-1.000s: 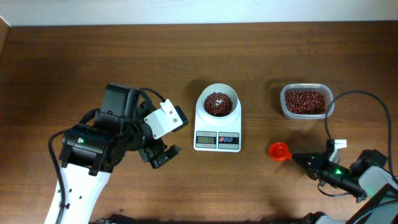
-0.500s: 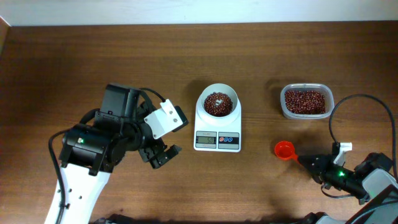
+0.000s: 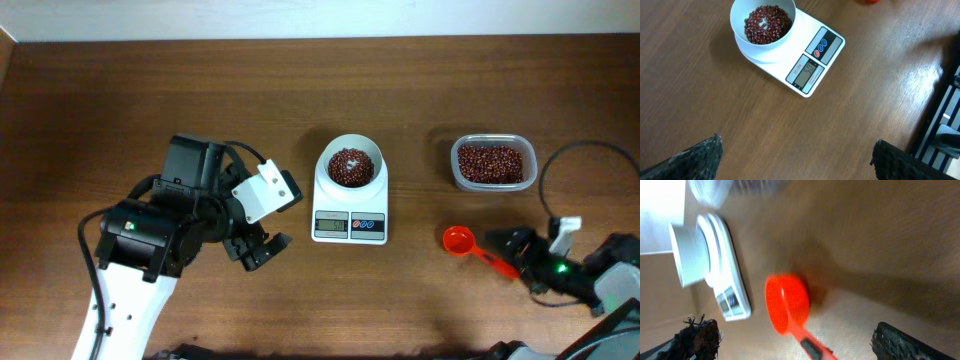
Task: Scoop and weigh 50g on scale
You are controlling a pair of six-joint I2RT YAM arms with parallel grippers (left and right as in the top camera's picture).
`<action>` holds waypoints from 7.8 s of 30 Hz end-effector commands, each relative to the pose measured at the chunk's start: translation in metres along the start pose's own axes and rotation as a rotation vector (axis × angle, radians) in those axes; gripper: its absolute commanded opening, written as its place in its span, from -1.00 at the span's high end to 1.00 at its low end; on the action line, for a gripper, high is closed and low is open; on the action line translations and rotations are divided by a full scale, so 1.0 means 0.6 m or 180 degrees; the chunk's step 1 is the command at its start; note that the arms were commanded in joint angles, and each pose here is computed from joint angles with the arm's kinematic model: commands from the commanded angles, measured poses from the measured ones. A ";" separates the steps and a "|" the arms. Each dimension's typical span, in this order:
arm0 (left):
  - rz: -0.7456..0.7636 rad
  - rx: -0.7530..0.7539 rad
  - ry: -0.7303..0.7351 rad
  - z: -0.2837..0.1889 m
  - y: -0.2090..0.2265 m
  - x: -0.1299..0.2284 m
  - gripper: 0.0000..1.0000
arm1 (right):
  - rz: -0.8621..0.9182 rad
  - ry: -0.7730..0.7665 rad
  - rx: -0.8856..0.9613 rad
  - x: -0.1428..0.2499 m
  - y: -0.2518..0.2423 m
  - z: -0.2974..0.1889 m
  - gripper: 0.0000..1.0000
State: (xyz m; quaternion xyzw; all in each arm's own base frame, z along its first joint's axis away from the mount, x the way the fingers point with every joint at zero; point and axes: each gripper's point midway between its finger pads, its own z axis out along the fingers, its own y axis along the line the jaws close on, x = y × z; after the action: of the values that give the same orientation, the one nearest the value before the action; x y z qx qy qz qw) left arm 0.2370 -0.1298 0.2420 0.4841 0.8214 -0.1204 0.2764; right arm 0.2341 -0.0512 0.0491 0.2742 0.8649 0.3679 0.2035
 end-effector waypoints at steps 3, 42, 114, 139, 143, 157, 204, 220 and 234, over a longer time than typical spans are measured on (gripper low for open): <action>-0.0005 -0.0052 -0.0051 -0.009 0.005 -0.007 -0.98 | -0.0123 -0.0227 0.0667 -0.079 -0.002 -0.065 -0.98; -0.0005 -0.0052 -0.0050 -0.009 0.005 -0.007 -0.98 | -0.1323 -0.0837 -0.0217 0.071 0.266 -0.184 -0.98; -0.0005 -0.0052 -0.0050 -0.009 0.005 -0.007 -0.98 | -0.2969 -0.2579 0.1175 0.027 0.174 -0.196 -0.98; -0.0005 -0.0052 -0.0050 -0.009 0.005 -0.007 -0.98 | -0.3196 -0.2577 0.0860 0.036 0.203 -0.189 -0.98; -0.0005 -0.0052 -0.0050 -0.009 0.005 -0.007 -0.98 | -0.3217 -0.2550 0.0791 0.039 0.205 -0.184 -0.98; -0.0005 -0.0052 -0.0050 -0.009 0.005 -0.007 -0.98 | -0.3136 -0.2464 0.0756 0.046 0.198 -0.176 -0.98; -0.0005 -0.0052 -0.0051 -0.009 0.005 -0.007 -0.98 | -0.3134 -0.2595 0.0325 0.038 0.204 -0.068 -0.98; -0.0005 -0.0052 -0.0051 -0.009 0.005 -0.007 -0.98 | -0.3040 -0.2821 0.0359 0.022 0.196 -0.060 -0.98; -0.0005 -0.0052 -0.0050 -0.009 0.005 -0.007 -0.98 | -0.3083 -0.2955 0.0298 0.016 0.199 -0.059 -0.98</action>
State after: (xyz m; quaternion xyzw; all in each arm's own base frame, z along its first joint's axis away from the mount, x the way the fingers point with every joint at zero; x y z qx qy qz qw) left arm 0.2370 -0.1297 0.2422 0.4841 0.8214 -0.1201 0.2768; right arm 0.2455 0.0057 0.1618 -0.0117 0.7295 0.0390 0.6828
